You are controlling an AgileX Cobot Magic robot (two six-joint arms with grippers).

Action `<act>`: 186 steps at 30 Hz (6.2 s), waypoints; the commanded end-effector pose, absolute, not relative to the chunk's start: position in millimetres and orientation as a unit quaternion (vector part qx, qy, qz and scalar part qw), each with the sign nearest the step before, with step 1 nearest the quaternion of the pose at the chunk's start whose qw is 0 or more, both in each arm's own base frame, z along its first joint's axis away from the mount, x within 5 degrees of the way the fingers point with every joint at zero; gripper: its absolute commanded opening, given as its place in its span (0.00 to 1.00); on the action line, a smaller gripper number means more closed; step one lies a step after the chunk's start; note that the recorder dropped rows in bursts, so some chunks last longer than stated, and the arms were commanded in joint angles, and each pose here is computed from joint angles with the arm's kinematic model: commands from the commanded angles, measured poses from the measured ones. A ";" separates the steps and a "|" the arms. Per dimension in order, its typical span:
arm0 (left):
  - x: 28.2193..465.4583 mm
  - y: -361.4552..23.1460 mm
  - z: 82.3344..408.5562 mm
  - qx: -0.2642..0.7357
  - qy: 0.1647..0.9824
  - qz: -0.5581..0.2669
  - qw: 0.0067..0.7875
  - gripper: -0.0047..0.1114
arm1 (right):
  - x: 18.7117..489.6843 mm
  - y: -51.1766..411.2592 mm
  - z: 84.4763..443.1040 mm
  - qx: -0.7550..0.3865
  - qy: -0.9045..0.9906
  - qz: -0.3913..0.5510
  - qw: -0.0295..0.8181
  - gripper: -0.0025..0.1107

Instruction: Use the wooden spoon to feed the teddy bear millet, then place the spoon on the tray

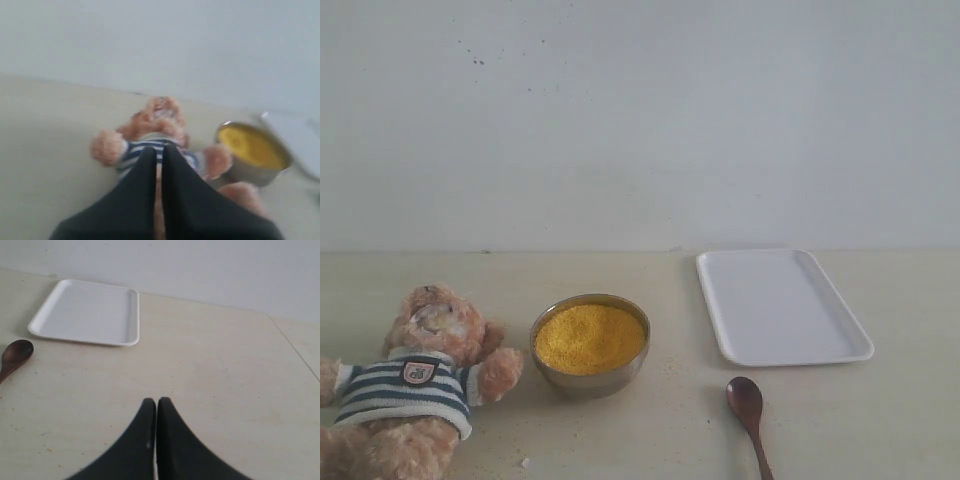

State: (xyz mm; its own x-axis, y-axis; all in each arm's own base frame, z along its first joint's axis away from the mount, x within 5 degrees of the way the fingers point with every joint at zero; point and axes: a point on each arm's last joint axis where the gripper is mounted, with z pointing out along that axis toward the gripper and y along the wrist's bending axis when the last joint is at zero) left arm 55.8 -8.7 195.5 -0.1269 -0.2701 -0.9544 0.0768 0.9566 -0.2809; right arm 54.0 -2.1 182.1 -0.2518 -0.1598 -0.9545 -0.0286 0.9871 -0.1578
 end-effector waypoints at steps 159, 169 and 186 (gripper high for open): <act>253.5 -7.4 216.7 -0.021 0.858 -0.388 0.336 0.07 | 53.8 -2.0 183.5 -0.062 0.785 -0.055 0.614 0.02; 252.8 -8.1 216.3 -0.029 0.854 -0.396 0.337 0.07 | 53.8 -2.0 183.5 -0.062 0.785 -0.055 0.614 0.02; 237.2 -16.9 204.4 -0.062 0.828 -0.453 0.325 0.07 | 54.1 -1.5 226.2 0.106 0.612 0.130 0.773 0.02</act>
